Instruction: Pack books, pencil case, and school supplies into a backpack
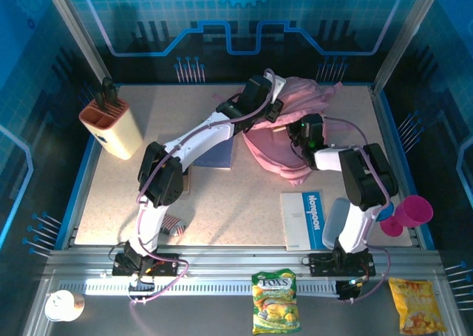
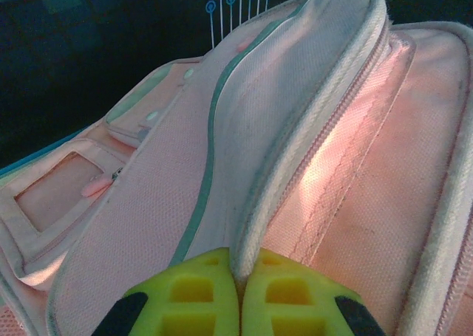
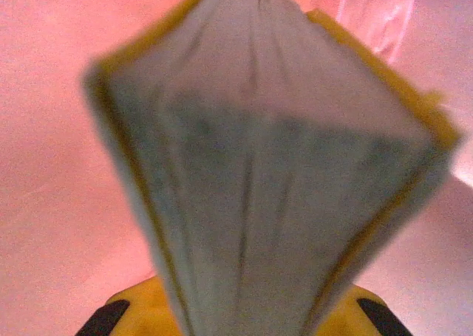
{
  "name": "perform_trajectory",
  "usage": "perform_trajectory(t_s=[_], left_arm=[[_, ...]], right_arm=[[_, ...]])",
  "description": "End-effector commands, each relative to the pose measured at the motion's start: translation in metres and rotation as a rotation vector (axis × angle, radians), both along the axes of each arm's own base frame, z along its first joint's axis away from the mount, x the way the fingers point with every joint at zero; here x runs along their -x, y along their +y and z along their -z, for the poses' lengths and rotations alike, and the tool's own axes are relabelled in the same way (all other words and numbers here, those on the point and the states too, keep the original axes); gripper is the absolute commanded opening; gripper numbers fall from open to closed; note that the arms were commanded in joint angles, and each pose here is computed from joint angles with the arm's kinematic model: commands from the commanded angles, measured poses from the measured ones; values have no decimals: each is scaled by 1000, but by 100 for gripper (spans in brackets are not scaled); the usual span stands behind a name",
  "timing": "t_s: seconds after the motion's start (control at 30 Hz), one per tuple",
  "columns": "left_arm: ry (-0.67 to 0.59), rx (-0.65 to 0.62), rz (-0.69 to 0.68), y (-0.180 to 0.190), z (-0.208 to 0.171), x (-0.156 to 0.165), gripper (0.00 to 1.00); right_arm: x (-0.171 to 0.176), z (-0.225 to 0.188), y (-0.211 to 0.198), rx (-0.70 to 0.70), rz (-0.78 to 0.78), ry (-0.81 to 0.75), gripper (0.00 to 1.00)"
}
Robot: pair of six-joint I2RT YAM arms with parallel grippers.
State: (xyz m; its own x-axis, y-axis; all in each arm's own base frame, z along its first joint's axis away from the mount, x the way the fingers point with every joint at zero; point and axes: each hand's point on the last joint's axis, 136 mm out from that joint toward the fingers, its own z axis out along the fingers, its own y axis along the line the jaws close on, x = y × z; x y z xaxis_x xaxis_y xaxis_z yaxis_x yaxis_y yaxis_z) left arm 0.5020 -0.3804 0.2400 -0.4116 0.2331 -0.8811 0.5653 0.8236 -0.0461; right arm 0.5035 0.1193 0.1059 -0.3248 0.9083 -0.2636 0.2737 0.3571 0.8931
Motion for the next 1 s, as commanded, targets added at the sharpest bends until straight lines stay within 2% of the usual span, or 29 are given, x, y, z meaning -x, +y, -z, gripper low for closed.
perform_trajectory(t_s=[0.0, 0.13, 0.23, 0.3, 0.5, 0.6, 0.77, 0.9, 0.97], left_arm=[[-152, 159, -6, -6, -81, -7, 0], [-147, 154, -19, -3, -79, -9, 0], [-127, 161, -53, 4, -80, -16, 0], [-111, 163, -61, 7, -78, -20, 0], [-67, 156, -77, 12, -59, -27, 0], [-41, 147, -73, 12, -45, -29, 0], [35, 125, -65, 10, -17, -27, 0], [129, 145, -46, 6, 0, -17, 1], [180, 154, -29, 3, 9, -9, 11]], right_arm=[[-19, -14, 8, -17, 14, -41, 20], [-12, 11, 13, 6, -44, 180, 42], [-2, 12, 13, 25, -76, 238, 55], [9, 12, 12, 21, -91, 248, 60], [58, 7, 9, 37, -157, 243, 64], [85, -8, 15, 57, -229, 184, 66], [136, -22, 10, 189, -262, 198, 72], [172, -34, -11, 314, -222, 206, 75], [186, -42, -20, 365, -211, 209, 75]])
